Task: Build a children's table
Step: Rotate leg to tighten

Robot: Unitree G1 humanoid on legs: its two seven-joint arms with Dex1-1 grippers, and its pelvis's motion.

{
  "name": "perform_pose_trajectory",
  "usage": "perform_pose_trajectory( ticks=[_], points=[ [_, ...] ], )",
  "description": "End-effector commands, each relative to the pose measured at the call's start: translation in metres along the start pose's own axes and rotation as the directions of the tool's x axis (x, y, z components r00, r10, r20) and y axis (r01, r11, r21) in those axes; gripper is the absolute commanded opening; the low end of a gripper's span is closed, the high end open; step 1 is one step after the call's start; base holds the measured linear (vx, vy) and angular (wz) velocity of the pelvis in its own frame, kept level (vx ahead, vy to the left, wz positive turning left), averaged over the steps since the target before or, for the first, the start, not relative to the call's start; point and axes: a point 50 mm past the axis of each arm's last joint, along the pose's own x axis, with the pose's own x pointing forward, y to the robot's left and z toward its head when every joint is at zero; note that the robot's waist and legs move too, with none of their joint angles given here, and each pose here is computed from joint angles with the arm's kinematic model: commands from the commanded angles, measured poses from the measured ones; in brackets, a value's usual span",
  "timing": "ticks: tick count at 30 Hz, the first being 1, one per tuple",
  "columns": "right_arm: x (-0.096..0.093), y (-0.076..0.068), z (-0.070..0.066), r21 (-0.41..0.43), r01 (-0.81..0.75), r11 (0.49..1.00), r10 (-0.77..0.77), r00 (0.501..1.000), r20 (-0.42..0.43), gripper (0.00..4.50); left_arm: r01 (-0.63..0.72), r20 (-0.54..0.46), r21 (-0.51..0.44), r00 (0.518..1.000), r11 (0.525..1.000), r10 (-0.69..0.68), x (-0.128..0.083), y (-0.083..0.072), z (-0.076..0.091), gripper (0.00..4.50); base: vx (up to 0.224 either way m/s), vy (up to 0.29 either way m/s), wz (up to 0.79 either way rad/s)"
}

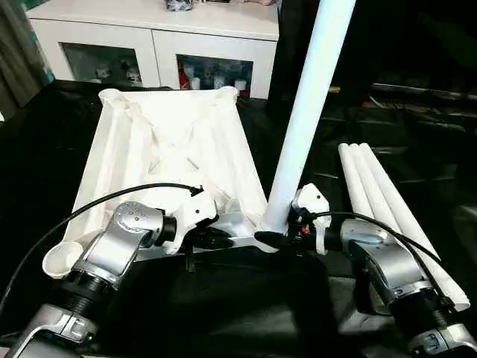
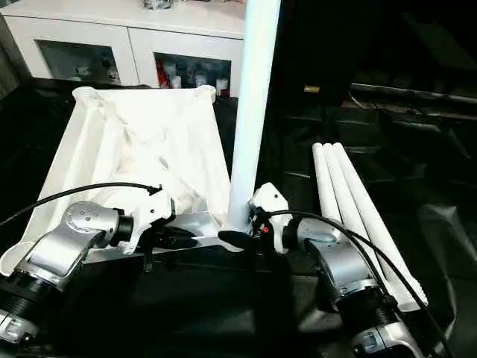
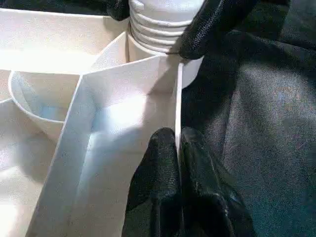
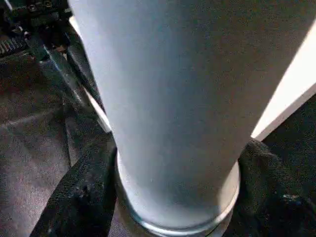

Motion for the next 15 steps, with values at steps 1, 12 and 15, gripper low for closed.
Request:
perform_pose_trajectory(
  ticks=[1,12,15],
  points=[
    [0.001,0.000,-0.004,0.038,0.057,0.998,-0.057,0.998,0.015,2.74,-0.006,0.044,-0.001,0.999,1.000,0.006,0.012,-0.002,0.005,0.00,0.000,0.000,0.00],
    [0.028,-0.023,-0.033,0.309,0.657,0.688,-0.656,0.745,-0.123,2.73,-0.386,0.024,-0.201,0.917,0.900,0.399,0.060,0.028,0.026,0.00,0.000,0.000,0.00],
    [0.036,-0.022,-0.032,0.309,0.698,0.645,-0.686,0.708,-0.166,2.73,-0.378,0.028,-0.190,0.921,0.906,0.389,0.072,0.024,0.034,0.00,0.000,0.000,0.00]
  ],
)
